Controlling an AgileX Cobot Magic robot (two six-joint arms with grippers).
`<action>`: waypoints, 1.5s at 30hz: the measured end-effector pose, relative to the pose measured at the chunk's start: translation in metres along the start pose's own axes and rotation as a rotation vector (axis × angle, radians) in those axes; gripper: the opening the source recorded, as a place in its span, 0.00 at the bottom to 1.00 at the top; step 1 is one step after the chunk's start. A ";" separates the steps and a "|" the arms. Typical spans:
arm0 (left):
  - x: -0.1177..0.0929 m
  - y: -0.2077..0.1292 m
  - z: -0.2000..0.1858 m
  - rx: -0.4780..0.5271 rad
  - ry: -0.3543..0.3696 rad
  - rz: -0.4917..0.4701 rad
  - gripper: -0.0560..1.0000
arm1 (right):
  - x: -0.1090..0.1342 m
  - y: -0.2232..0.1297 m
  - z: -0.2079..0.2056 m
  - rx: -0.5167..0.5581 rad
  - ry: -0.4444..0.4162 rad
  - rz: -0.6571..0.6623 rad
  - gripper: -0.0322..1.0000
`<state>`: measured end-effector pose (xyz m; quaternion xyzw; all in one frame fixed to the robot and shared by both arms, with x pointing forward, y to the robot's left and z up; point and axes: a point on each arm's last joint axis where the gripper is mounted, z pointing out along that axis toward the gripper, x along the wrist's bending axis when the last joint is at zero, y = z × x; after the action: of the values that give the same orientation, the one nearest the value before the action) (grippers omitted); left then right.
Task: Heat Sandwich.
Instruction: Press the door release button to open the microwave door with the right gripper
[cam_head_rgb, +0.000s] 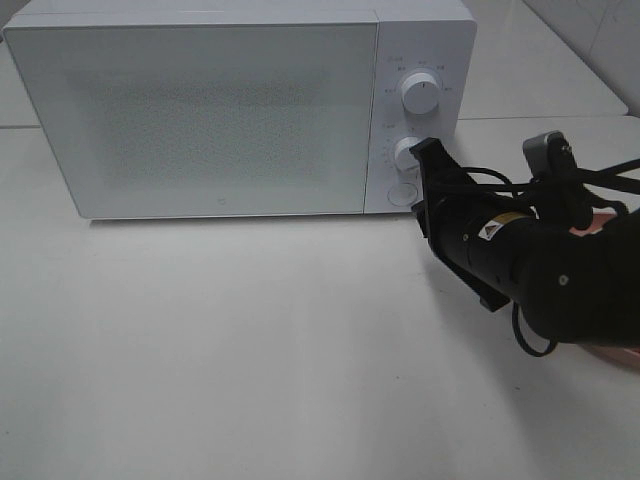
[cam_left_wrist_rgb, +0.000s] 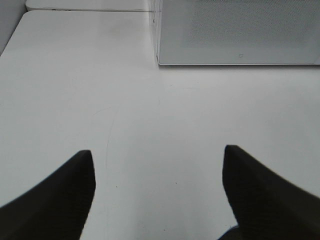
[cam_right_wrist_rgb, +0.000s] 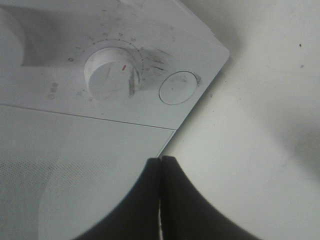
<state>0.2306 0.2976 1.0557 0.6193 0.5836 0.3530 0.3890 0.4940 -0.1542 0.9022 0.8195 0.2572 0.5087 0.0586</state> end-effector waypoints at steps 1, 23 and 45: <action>0.000 0.000 0.000 0.000 0.000 0.000 0.69 | 0.000 0.000 0.000 0.000 0.000 0.000 0.05; 0.000 0.000 0.000 0.000 0.000 0.000 0.69 | -0.011 -0.021 0.062 -0.077 -0.006 0.264 0.05; 0.000 0.000 0.000 0.000 0.000 0.000 0.69 | -0.014 0.005 0.097 -0.218 -0.008 0.320 0.05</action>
<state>0.2306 0.2976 1.0557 0.6193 0.5836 0.3530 0.3890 0.5748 -0.1490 0.8463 0.8408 0.0670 0.5331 0.0664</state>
